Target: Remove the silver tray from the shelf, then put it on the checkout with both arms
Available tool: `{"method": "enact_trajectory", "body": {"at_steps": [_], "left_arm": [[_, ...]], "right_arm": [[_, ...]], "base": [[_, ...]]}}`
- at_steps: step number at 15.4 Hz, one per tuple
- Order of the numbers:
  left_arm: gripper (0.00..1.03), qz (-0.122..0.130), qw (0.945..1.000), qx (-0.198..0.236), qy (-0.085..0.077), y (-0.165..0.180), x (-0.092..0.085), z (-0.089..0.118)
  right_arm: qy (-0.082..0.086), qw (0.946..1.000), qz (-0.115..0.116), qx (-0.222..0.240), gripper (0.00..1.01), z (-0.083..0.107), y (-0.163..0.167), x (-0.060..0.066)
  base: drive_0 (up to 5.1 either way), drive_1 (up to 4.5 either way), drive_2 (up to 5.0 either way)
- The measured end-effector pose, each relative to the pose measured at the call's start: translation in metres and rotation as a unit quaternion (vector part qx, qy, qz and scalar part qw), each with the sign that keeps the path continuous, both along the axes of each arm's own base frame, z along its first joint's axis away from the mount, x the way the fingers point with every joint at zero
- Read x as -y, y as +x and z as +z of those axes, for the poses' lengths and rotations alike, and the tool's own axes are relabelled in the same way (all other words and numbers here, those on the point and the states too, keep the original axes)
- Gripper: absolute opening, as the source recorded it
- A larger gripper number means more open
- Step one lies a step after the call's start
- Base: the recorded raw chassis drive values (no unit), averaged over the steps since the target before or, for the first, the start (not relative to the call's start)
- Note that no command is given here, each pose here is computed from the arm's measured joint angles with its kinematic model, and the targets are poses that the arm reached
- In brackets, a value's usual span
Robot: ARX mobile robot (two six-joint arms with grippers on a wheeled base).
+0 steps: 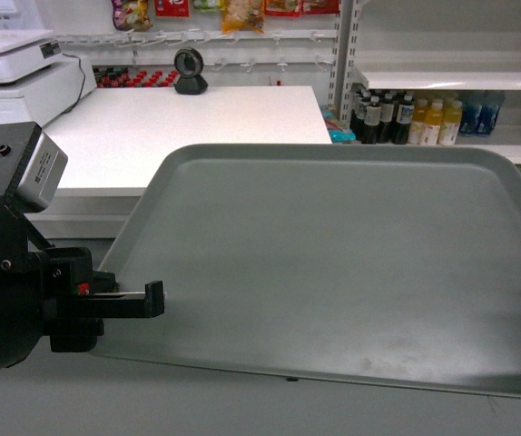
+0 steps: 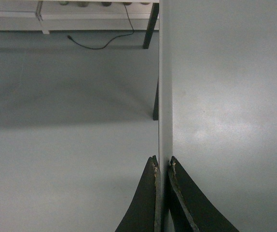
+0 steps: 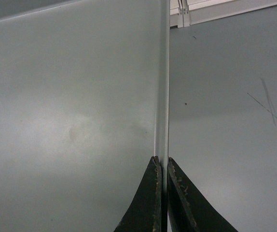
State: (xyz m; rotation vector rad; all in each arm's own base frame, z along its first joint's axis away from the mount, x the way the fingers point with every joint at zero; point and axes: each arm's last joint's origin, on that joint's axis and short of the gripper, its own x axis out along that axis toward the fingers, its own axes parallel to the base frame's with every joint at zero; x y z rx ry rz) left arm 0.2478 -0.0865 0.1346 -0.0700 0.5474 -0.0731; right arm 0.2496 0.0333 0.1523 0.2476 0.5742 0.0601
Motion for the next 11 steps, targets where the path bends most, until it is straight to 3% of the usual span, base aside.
{"method": "enact_trajectory", "body": {"at_steps": [7, 11], "left_arm": [[0.03, -0.001, 1.0, 0.001, -0.001, 0.0001, 0.0001, 0.0002], [0.03, 0.002, 1.0, 0.003, -0.001, 0.0009, -0.0013, 0.0003]], "right_arm": [[0.0, 1.0, 0.0, 0.001, 0.02, 0.0002, 0.0001, 0.0], [0.001, 1.0, 0.003, 0.002, 0.02, 0.0005, 0.0001, -0.0014]], "base": [[-4.8, 3.61, 1.1], [0.0, 0.0, 0.0]]}}
